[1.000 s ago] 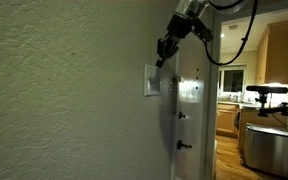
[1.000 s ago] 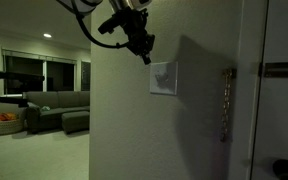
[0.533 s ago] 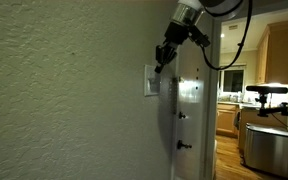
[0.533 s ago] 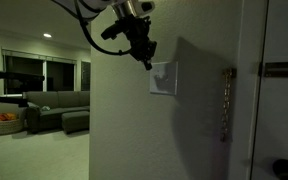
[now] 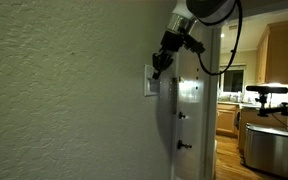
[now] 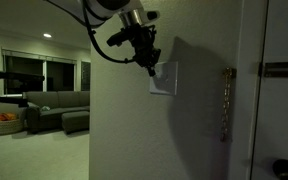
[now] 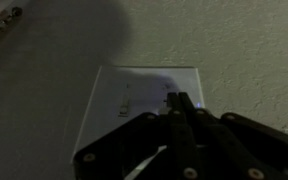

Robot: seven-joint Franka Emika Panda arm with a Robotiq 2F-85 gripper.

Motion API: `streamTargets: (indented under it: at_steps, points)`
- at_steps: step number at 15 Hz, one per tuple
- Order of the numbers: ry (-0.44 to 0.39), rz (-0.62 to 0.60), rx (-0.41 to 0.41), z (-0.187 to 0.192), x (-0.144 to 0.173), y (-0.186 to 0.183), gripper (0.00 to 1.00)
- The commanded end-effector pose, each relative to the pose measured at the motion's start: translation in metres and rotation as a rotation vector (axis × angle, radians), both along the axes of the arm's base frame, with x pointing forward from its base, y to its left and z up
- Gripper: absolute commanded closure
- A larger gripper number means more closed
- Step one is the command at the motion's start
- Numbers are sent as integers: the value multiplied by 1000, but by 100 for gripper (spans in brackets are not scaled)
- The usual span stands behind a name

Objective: Flip the left switch on the wall

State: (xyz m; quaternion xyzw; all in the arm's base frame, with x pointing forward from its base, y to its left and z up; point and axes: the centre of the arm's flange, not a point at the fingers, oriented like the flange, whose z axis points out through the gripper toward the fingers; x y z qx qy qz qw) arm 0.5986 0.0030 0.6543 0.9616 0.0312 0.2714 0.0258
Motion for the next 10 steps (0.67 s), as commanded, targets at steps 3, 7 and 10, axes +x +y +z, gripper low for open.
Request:
streamTargets:
  at_steps: [3, 7, 10]
  points:
    - [-7, -2, -16, 14, 1, -9, 94]
    - [-15, 0, -15, 15, 3, -12, 94]
    - [-3, 2, -17, 9, 7, -11, 94]
